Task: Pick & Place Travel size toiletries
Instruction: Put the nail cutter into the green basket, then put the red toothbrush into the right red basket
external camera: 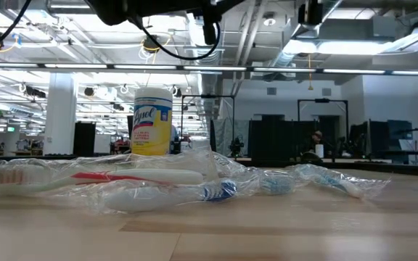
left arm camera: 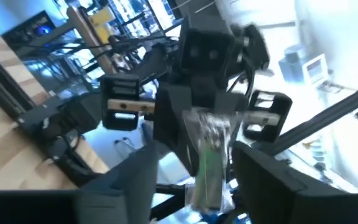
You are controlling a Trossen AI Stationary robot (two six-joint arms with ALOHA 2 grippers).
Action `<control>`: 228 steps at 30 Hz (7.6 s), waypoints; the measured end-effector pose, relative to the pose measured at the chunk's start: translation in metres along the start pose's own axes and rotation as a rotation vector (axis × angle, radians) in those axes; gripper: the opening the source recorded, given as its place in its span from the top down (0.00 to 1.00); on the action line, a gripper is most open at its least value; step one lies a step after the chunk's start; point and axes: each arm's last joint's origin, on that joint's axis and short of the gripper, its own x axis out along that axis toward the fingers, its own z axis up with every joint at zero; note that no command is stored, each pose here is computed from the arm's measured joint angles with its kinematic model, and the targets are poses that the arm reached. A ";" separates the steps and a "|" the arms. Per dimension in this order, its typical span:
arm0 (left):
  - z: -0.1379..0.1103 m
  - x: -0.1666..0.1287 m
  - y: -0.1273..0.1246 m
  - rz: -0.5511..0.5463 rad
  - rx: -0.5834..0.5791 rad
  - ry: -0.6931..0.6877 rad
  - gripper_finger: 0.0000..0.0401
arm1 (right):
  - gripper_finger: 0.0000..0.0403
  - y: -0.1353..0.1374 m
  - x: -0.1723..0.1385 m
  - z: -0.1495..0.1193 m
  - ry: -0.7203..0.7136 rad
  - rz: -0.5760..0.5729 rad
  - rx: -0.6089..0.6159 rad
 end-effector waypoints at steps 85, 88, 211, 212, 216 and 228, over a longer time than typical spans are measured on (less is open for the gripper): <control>0.008 -0.003 -0.005 -0.097 -0.075 0.092 0.89 | 0.21 0.001 -0.005 0.031 0.005 0.232 0.105; 0.002 -0.008 -0.012 -0.021 -0.084 0.156 0.89 | 0.22 0.007 -0.015 0.033 -0.009 0.254 0.099; -0.180 -0.066 -0.006 0.612 0.810 1.185 0.98 | 0.22 0.041 -0.012 -0.036 -0.019 0.135 0.063; -0.182 -0.066 -0.005 0.610 0.807 1.194 0.96 | 0.22 0.040 -0.012 -0.035 -0.024 0.131 0.064; -0.183 -0.065 -0.005 0.576 0.816 1.208 0.82 | 0.22 0.036 -0.011 -0.031 -0.037 0.107 0.066; -0.211 -0.056 0.008 0.437 0.815 1.258 0.27 | 0.22 0.030 -0.009 -0.024 -0.061 0.084 0.079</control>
